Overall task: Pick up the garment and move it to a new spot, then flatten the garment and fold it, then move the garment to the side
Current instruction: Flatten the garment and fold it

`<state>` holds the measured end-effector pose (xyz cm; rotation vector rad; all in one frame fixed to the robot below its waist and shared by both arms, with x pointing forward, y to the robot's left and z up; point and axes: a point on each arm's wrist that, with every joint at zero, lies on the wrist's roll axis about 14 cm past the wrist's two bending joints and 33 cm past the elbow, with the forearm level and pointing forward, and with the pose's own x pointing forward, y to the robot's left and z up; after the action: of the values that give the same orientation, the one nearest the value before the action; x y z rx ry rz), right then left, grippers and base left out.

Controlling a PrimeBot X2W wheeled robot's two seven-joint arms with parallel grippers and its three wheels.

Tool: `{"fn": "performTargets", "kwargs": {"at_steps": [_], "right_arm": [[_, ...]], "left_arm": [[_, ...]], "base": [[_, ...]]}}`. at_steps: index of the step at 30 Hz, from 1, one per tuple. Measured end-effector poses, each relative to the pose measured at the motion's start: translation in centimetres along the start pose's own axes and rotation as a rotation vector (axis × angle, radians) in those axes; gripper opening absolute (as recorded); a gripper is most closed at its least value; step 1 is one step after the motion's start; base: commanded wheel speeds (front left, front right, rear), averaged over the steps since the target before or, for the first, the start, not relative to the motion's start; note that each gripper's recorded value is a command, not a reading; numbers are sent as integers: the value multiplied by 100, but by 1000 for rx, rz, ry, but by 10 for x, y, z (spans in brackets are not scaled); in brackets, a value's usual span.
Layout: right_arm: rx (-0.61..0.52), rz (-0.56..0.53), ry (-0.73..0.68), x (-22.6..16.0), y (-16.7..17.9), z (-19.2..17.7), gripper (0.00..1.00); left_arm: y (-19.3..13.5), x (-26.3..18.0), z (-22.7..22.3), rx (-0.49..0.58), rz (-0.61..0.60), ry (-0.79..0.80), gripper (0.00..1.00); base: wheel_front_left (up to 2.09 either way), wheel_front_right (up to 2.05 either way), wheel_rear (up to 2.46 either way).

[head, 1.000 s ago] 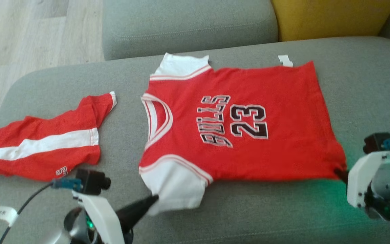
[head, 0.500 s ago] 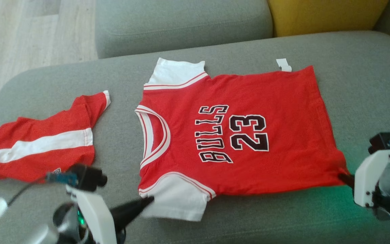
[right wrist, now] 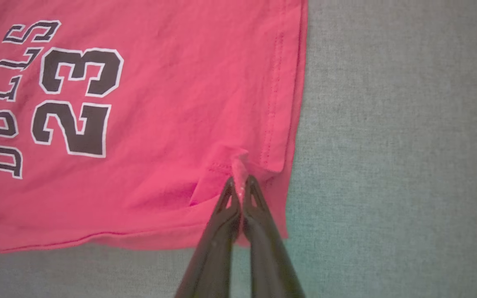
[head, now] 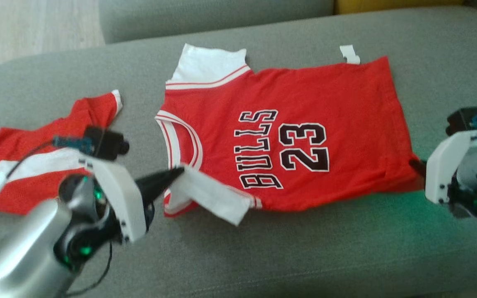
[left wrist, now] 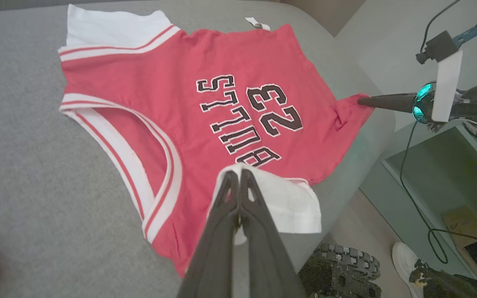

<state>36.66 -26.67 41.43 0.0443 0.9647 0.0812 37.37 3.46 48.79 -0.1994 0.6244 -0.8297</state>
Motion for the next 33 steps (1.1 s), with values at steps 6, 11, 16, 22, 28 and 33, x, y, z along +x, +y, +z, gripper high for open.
{"fn": "performTargets", "kwargs": {"at_steps": [6,11,16,22,28,33], "right_arm": [[-13,-19,23,15,-1,5,0],[-12,-29,21,27,-1,10,0],[-10,-35,-13,35,-1,19,0],[5,-44,-57,42,-4,26,0],[12,-52,-80,49,-5,30,100],[8,-63,-159,48,-8,44,100]], "left_arm": [[25,22,14,25,33,2,0],[42,38,16,43,60,9,0],[56,48,20,48,86,1,0],[67,61,23,54,105,-2,0],[82,74,19,73,155,12,100],[92,76,31,107,210,-42,100]], "base": [[0,0,0],[0,0,0],[0,0,0],[0,0,0],[0,0,0],[0,0,0]]}}
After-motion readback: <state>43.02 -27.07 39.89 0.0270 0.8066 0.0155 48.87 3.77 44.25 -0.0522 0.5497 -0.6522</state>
